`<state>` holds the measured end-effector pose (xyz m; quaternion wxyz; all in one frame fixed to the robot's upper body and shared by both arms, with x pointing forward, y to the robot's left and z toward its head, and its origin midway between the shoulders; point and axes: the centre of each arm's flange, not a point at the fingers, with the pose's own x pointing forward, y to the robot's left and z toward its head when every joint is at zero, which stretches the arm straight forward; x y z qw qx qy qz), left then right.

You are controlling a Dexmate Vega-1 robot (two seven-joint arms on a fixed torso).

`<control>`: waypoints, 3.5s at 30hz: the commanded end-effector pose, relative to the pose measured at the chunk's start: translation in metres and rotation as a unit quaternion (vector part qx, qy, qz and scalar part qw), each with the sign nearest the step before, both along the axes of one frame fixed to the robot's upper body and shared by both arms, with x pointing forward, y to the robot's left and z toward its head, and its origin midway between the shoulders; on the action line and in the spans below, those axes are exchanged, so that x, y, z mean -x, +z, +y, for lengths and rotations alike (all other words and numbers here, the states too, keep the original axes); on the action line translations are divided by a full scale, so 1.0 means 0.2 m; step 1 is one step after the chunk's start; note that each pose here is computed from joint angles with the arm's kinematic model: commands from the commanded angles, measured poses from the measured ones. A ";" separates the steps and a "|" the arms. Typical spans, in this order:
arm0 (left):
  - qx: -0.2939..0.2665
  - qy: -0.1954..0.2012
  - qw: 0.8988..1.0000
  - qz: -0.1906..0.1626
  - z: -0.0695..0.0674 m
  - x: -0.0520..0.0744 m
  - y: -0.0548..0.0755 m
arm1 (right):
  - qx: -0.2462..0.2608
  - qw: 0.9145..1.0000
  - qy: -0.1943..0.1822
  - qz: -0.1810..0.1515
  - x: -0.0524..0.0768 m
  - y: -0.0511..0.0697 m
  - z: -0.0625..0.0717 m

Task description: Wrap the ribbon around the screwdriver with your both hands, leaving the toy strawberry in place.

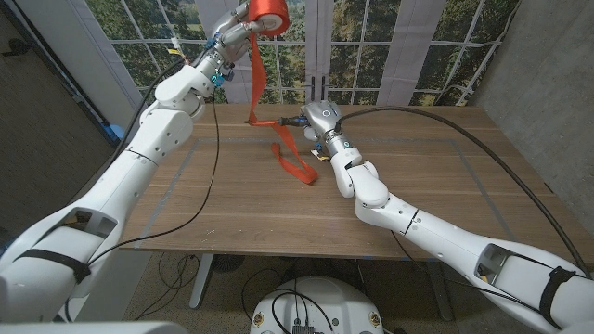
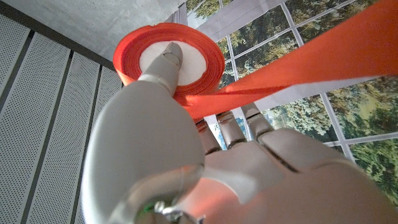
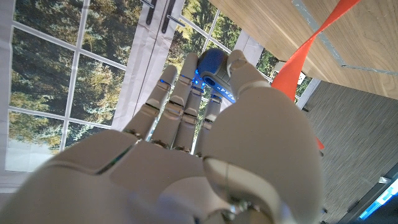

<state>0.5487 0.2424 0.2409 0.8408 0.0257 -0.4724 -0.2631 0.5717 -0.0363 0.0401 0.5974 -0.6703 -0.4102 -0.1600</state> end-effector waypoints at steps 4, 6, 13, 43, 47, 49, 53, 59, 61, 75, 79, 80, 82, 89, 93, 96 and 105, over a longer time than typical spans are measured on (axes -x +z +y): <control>-0.032 -0.044 0.998 -0.014 -0.21 0.00 0.08 | 0.008 1.000 -0.012 0.010 0.00 0.00 0.07; -0.039 -0.047 0.998 -0.018 -0.23 0.00 0.09 | 0.008 1.000 -0.012 0.011 0.00 0.00 0.08; -0.042 -0.055 0.997 -0.032 -0.30 0.02 0.17 | 0.020 1.000 -0.009 0.008 0.01 0.00 0.10; -0.052 -0.151 0.986 -0.044 -0.45 0.16 0.07 | -0.083 0.991 -0.104 0.027 -0.09 0.17 0.00; -0.044 -0.157 0.986 -0.037 -0.42 0.16 0.01 | -0.098 0.988 -0.114 0.019 -0.10 0.19 -0.03; -0.040 -0.162 0.985 -0.029 -0.41 0.16 -0.03 | -0.104 0.987 -0.118 0.021 -0.11 0.21 -0.05; -0.036 -0.168 0.985 -0.020 -0.40 0.15 -0.09 | -0.124 0.984 -0.126 0.021 -0.12 0.23 -0.09; -0.032 -0.162 0.986 -0.007 -0.36 0.13 -0.15 | -0.147 0.979 -0.140 0.014 -0.12 0.25 -0.14; -0.033 -0.160 0.986 -0.002 -0.35 0.12 -0.18 | -0.154 0.977 -0.143 0.017 -0.13 0.25 -0.15; -0.021 -0.163 0.986 0.023 -0.33 0.08 -0.32 | -0.219 0.962 -0.161 -0.011 -0.09 0.30 -0.26; -0.018 -0.165 0.986 0.034 -0.32 0.06 -0.38 | -0.243 0.957 -0.155 -0.015 -0.07 0.30 -0.29; -0.013 -0.167 0.985 0.038 -0.32 0.06 -0.40 | -0.241 0.958 -0.155 -0.021 -0.06 0.30 -0.29; -0.005 -0.166 0.985 0.048 -0.31 0.04 -0.44 | -0.252 0.955 -0.152 -0.023 -0.05 0.31 -0.31; 0.014 -0.169 0.981 0.091 -0.29 -0.03 -0.57 | -0.260 0.956 -0.130 -0.038 -0.02 0.31 -0.32; 0.021 -0.171 0.980 0.103 -0.30 -0.06 -0.61 | -0.252 0.959 -0.122 -0.043 -0.01 0.32 -0.30; 0.018 -0.177 0.977 0.114 -0.32 -0.08 -0.64 | -0.249 0.960 -0.115 -0.051 0.00 0.33 -0.28; 0.008 -0.182 0.974 0.133 -0.40 -0.15 -0.67 | -0.303 0.952 -0.044 -0.003 0.03 0.36 -0.27</control>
